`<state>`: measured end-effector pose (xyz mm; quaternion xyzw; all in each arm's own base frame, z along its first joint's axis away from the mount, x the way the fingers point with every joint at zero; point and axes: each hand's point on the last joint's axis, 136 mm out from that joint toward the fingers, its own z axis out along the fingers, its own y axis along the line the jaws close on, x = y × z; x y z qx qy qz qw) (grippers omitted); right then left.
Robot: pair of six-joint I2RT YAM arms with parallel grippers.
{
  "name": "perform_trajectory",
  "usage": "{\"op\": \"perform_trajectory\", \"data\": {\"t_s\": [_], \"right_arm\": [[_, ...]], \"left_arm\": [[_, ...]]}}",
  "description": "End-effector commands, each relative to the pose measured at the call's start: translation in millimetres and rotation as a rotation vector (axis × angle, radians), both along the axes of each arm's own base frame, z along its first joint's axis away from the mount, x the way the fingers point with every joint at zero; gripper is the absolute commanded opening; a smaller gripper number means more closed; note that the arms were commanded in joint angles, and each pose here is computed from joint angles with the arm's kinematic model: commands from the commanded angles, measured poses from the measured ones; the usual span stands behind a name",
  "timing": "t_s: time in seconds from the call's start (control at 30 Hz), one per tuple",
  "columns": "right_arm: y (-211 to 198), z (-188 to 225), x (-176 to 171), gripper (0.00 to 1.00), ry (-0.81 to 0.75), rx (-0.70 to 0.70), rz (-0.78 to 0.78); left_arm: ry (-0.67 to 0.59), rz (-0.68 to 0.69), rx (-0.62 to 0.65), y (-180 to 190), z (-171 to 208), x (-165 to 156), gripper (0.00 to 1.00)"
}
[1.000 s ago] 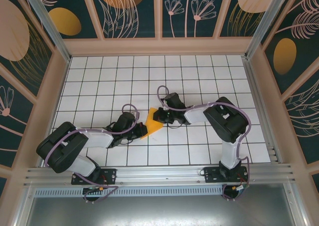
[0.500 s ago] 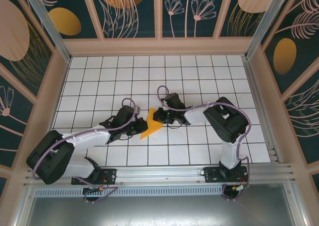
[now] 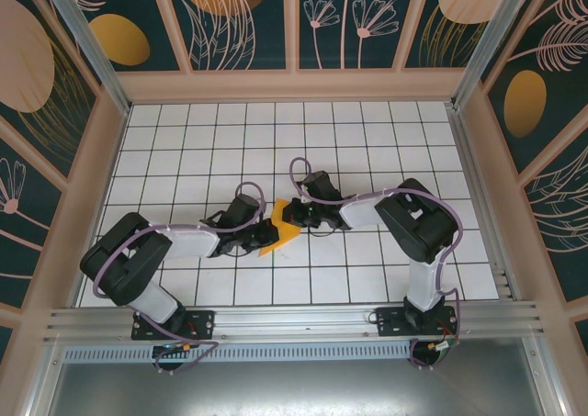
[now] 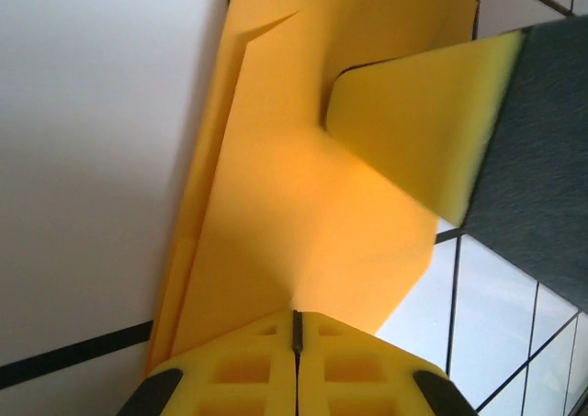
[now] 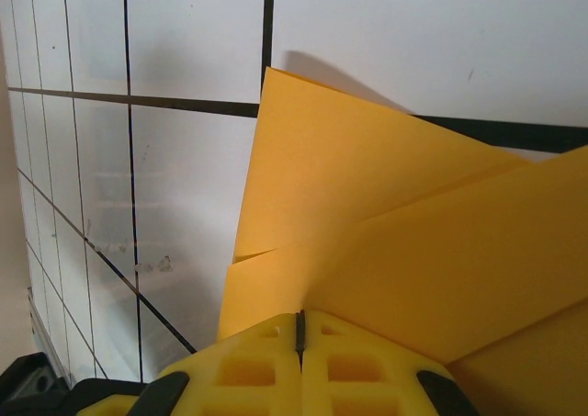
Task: Fold a paper plane with a square sheet of paper (pick it up from the middle)
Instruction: Fourth fold the wing at the center of the table.
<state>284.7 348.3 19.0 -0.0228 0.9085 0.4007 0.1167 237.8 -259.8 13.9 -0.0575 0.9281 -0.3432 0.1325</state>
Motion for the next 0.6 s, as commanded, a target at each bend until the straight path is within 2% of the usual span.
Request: {"op": "perform_trajectory", "data": {"t_s": [0.0,0.27,0.57], "right_arm": [[-29,-36,-13,0.07,0.061,-0.148,-0.033],[-32,-40,-11,0.07,0.068,-0.173,-0.043],[-35,-41,-11,0.07,0.066,-0.186,-0.051]], "left_arm": [[0.042,0.027,0.024,13,-13,-13,0.06],[0.143,0.045,0.058,50,-35,-63,0.06],[0.174,0.092,0.093,77,-42,-88,0.07]]}}
